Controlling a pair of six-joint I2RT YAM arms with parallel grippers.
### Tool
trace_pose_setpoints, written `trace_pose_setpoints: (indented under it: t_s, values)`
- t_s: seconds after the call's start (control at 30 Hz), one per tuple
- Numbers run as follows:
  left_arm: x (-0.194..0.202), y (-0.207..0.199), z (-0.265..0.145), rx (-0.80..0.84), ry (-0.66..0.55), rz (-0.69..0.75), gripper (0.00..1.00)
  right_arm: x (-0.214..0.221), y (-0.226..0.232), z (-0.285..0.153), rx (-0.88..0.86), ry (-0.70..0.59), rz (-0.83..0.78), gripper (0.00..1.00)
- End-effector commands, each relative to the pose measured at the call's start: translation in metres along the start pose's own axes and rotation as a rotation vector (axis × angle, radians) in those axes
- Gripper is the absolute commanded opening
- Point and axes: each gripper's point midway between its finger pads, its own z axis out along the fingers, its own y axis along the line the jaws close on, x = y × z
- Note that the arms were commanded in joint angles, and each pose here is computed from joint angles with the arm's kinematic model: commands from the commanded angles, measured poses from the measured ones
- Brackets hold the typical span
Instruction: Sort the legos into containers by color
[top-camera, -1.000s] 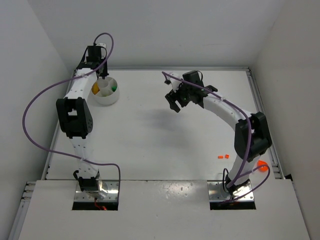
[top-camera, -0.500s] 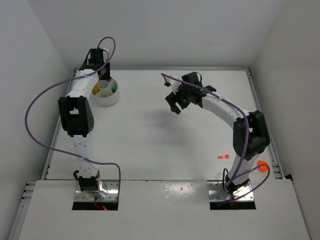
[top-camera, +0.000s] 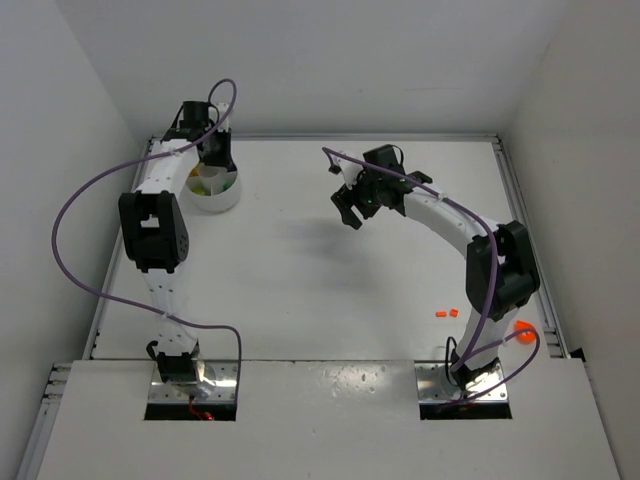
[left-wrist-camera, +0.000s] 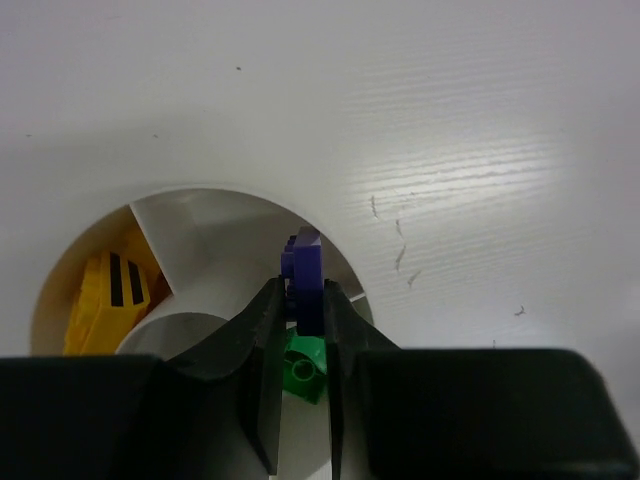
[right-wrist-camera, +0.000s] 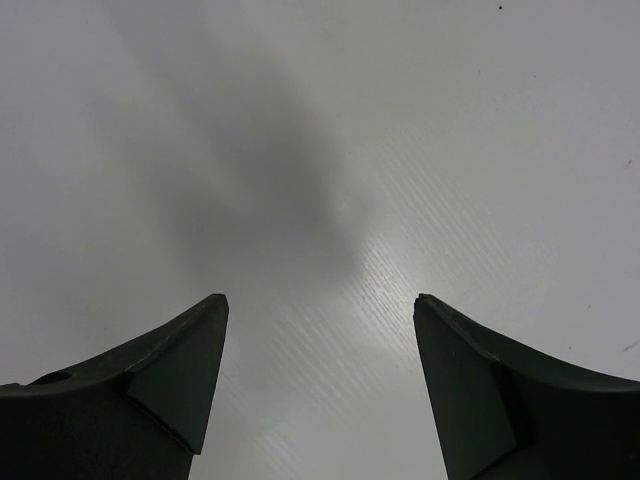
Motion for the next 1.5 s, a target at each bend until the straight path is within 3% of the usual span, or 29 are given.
trace_pose_setpoints:
  t_s: [0.0,0.6,1.07,1.47]
  values:
    - [-0.015,-0.035,-0.012,0.140,-0.039,0.064,0.00,-0.012,-0.008,-0.005,0.026,-0.034,-0.010,0.75]
    - [0.020,-0.083,-0.038,0.332,0.028,0.250,0.00,-0.009,-0.009,0.001,0.023,-0.026,-0.017,0.75]
    - [0.023,-0.131,-0.065,0.468,0.001,0.354,0.00,-0.009,-0.011,0.006,0.023,-0.026,-0.017,0.75]
    - [0.070,-0.180,-0.072,0.608,0.106,0.378,0.00,-0.008,-0.009,0.002,0.023,-0.027,-0.017,0.75]
